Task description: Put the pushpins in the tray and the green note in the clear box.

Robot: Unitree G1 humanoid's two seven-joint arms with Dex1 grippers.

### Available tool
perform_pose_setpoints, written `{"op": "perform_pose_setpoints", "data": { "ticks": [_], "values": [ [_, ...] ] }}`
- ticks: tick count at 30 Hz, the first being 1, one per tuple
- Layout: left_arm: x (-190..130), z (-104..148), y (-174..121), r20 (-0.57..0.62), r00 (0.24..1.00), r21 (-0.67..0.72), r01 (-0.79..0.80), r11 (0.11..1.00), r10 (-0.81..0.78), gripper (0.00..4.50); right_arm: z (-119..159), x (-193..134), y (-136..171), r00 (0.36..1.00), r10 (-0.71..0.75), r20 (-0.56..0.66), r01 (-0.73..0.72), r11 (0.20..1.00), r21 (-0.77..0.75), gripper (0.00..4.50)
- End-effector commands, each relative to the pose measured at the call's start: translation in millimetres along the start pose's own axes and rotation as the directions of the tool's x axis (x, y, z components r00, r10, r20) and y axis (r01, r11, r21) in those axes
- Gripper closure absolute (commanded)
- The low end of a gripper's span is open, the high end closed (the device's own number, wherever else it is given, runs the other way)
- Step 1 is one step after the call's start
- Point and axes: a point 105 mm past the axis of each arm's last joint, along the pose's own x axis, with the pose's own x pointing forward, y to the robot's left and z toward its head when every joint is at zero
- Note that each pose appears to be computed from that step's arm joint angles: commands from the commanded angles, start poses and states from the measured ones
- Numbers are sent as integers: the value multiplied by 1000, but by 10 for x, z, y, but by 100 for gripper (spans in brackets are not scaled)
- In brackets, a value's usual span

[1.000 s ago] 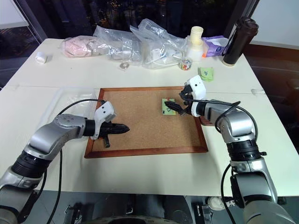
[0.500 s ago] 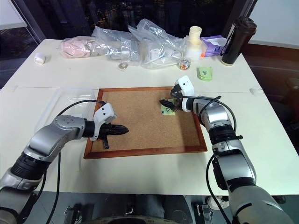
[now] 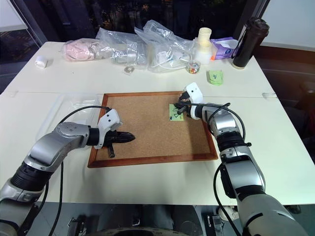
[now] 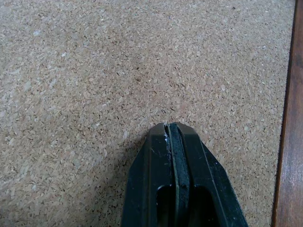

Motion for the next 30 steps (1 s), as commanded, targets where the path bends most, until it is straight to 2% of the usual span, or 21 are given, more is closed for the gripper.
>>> {"op": "perform_pose_setpoints", "data": {
  "ticks": [1, 7, 22, 27, 30],
  "values": [
    [47, -286, -145, -104, 992, -110, 55, 992, -67, 450, 436, -108, -120, 986, -50, 161, 58, 997, -45, 437],
    [71, -478, -198, -179, 981, -121, 52, 991, -73, 450, 519, -184, -235, 971, -116, 208, 131, 990, -58, 437],
    [115, -592, -259, -198, 973, -149, 86, 985, -115, 450, 565, -334, -277, 954, -160, 254, 162, 987, 11, 437],
    [124, -470, -178, -150, 986, -105, 63, 992, -78, 450, 561, -671, -513, 927, -266, 262, 269, 963, 26, 437],
    [96, -443, -137, -146, 987, -71, 51, 996, -60, 450, 461, -935, -643, 910, -339, 238, 341, 939, 32, 437]
  ]
}}
